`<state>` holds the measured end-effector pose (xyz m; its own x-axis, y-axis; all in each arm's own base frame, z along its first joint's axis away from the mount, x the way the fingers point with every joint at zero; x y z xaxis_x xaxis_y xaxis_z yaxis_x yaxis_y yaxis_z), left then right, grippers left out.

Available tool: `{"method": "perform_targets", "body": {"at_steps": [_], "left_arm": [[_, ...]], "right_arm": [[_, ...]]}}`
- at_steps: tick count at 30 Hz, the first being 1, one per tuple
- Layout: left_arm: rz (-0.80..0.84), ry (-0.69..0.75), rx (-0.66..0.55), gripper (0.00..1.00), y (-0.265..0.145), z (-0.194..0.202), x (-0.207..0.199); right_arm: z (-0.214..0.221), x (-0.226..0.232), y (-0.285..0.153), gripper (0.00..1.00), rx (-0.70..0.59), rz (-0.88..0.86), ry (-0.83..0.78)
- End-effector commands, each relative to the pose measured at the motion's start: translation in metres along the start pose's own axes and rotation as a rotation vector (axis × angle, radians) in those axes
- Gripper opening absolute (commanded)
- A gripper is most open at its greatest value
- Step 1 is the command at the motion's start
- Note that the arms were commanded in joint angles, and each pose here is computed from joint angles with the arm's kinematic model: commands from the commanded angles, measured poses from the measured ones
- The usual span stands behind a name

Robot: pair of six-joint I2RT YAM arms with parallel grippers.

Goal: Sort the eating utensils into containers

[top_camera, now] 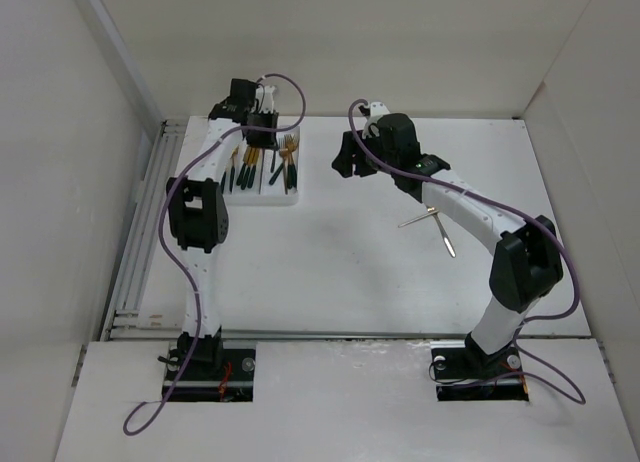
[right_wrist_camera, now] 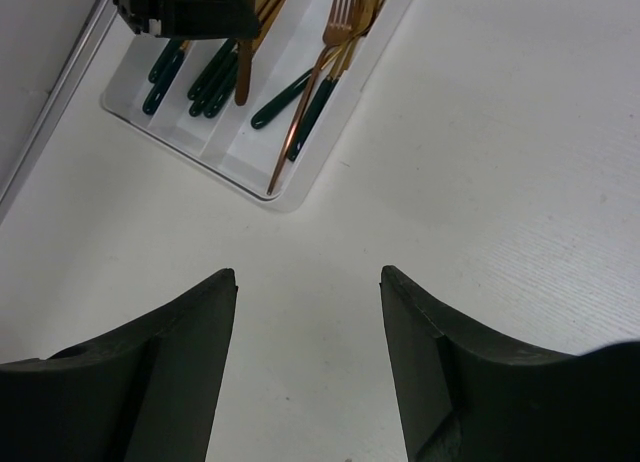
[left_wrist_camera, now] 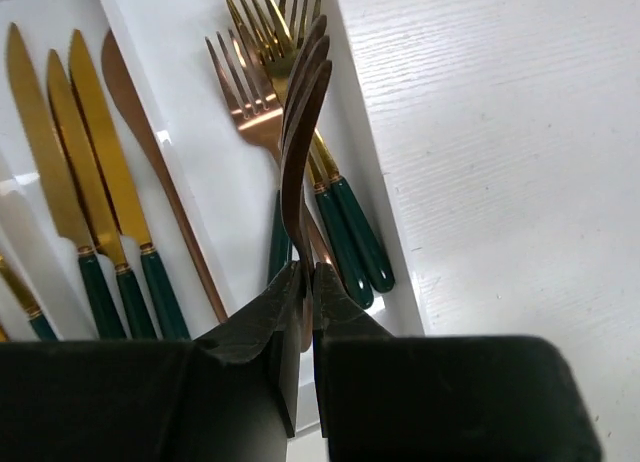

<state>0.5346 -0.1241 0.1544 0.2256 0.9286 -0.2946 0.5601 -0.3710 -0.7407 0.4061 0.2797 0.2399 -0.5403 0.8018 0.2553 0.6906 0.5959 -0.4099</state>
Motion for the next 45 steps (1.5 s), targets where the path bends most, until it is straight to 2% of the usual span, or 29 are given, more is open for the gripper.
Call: {"method": "perform_targets", "body": {"at_steps": [1,4,5,7,10,11,14,16,18,22,23,24,28,31,33,38,45], "left_arm": [[0.029,-0.027,0.040,0.00,0.018,0.012,0.002],[-0.023,-0.047,0.057,0.02,0.028,0.019,0.012],[-0.033,-0.049,0.065,0.10,0.031,0.022,0.015],[-0.034,-0.051,0.074,0.34,0.035,0.025,0.017],[-0.048,-0.064,0.081,0.41,0.034,0.027,0.018],[-0.067,-0.070,0.068,0.46,0.030,0.023,0.019],[-0.095,-0.059,0.025,0.47,0.017,0.010,0.018],[-0.126,-0.051,-0.011,0.50,0.007,-0.001,0.020],[-0.147,-0.041,-0.063,0.51,-0.011,-0.017,0.017],[-0.220,-0.002,-0.183,0.51,-0.046,-0.048,0.008],[-0.236,-0.002,-0.198,0.53,-0.052,-0.051,0.008],[-0.255,-0.002,-0.210,0.53,-0.057,-0.054,0.009],[-0.297,0.032,-0.248,0.53,-0.071,-0.061,0.004],[-0.283,0.046,-0.233,0.53,-0.072,-0.053,-0.008],[-0.278,0.065,-0.219,0.53,-0.070,-0.048,-0.013],[-0.260,0.105,-0.190,0.53,-0.061,-0.039,-0.027],[-0.260,0.105,-0.190,0.53,-0.061,-0.039,-0.027]], "right_arm": [[-0.014,0.002,-0.009,0.65,-0.039,-0.004,-0.023],[-0.017,-0.003,-0.014,0.65,-0.045,0.016,-0.029],[-0.017,-0.003,-0.014,0.65,-0.045,0.016,-0.029],[-0.017,-0.003,-0.014,0.65,-0.045,0.016,-0.029],[-0.016,-0.005,-0.014,0.65,-0.037,0.027,-0.036],[-0.021,-0.005,-0.018,0.65,-0.049,0.040,-0.037],[-0.028,-0.026,-0.023,0.65,-0.068,0.116,0.014],[-0.024,-0.045,-0.028,0.65,-0.054,0.196,0.127],[-0.017,-0.087,-0.038,0.59,-0.045,0.350,0.232],[0.033,-0.169,-0.069,0.52,0.072,0.722,0.516],[0.039,-0.168,-0.071,0.52,0.092,0.735,0.546],[0.056,-0.187,-0.080,0.49,0.119,0.815,0.586],[0.089,-0.207,-0.094,0.41,0.162,0.914,0.689],[0.099,-0.209,-0.090,0.26,0.181,0.927,0.712],[0.113,-0.209,-0.087,0.26,0.212,0.952,0.755],[0.143,-0.210,-0.077,0.42,0.293,0.954,0.831],[0.169,-0.209,-0.076,0.40,0.371,0.984,0.861]]}}
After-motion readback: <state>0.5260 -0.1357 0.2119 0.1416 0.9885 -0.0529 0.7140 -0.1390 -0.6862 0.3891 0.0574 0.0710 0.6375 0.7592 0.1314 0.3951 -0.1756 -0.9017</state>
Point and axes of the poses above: each gripper's point midway between its finger pads, its own y axis out along the fingers, its own x axis along the line the jaws close on, z = x × y, the point moved 3 cm from there along -y, back along the fingers, and after that the axes turned 5 degrees about -y, right-handed, at the moved point
